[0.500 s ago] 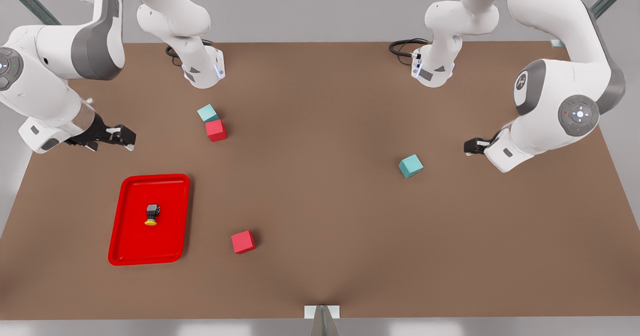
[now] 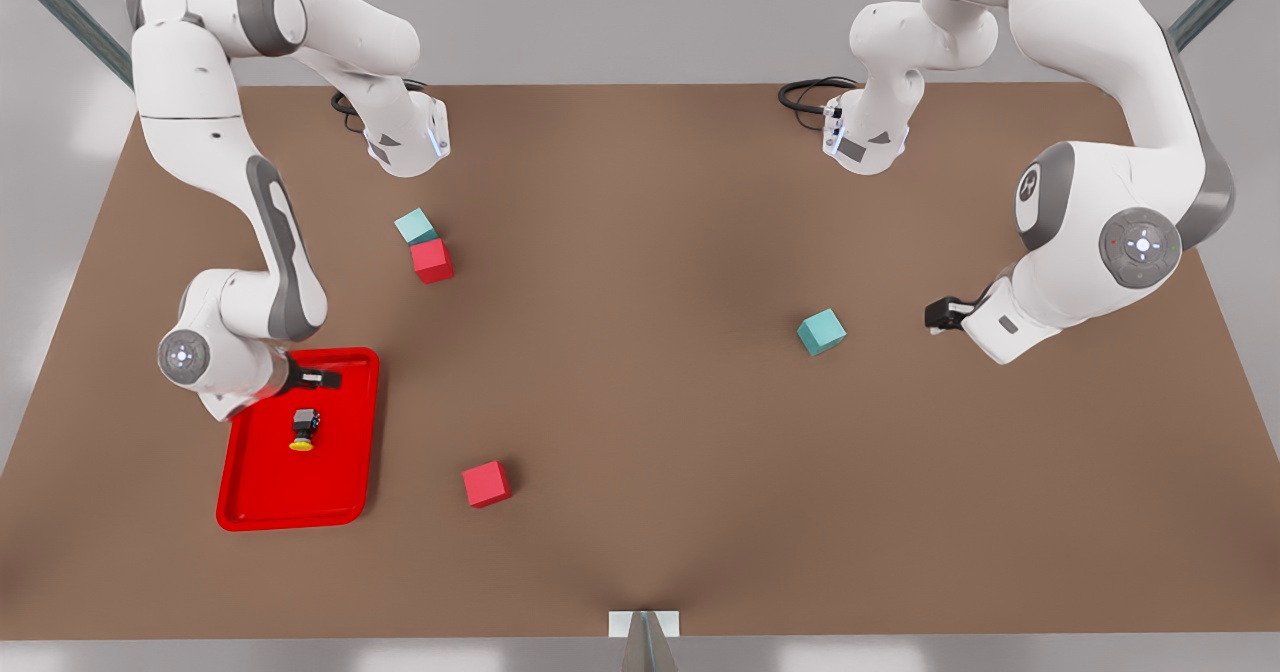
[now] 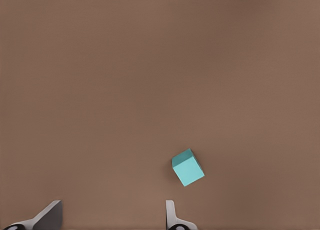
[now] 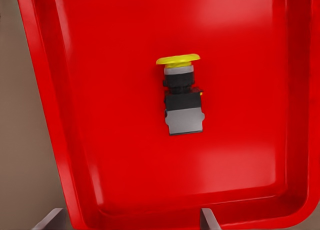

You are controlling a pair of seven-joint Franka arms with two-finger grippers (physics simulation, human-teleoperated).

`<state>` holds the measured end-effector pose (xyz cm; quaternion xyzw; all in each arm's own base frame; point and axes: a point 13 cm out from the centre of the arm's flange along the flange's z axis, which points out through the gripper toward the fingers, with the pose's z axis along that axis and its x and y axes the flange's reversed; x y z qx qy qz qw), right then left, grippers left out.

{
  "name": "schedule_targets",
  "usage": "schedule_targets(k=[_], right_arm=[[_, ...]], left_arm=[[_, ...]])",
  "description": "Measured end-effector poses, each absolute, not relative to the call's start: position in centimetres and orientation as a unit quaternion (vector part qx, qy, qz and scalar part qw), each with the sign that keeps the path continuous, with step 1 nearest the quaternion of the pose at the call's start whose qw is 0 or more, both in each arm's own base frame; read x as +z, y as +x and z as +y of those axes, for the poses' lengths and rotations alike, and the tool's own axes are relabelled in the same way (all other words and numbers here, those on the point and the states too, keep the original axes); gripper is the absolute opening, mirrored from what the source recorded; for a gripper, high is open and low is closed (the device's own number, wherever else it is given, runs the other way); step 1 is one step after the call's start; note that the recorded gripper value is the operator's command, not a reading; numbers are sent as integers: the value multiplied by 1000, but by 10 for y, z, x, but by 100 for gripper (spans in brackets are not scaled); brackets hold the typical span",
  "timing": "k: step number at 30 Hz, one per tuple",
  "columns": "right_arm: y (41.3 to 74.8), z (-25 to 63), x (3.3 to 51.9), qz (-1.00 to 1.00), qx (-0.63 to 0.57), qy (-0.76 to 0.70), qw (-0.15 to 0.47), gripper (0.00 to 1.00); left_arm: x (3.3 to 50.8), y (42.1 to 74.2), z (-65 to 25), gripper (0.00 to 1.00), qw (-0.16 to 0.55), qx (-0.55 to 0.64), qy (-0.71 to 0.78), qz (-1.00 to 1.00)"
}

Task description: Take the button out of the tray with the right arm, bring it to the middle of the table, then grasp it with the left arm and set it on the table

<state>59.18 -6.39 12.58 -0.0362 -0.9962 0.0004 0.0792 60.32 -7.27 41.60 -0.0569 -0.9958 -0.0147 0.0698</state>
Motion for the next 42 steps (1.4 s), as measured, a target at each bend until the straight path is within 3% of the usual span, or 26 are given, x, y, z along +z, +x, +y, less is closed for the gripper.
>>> schedule_targets(k=[8,22,29,30,34,42], right_arm=[[643,-103,111,-998,-3,-60,-7,100],[638,-102,51,-999,-11,-50,3,100],[640,-105,45,-999,-11,-49,-5,100],[640,-105,44,-999,-11,-49,-5,88],[641,-105,44,-999,-11,-48,-8,66],[642,-104,42,-999,-11,-42,-9,59]], left_arm=[[413,605,-73,100,70,-14,-56,-996],[411,605,-74,100,72,-15,-56,-996],[407,605,-73,100,75,-14,-56,-996],[407,605,-73,100,75,-14,-55,-996],[406,605,-73,100,76,-14,-55,-995],[404,605,-73,100,79,-14,-55,-995]])
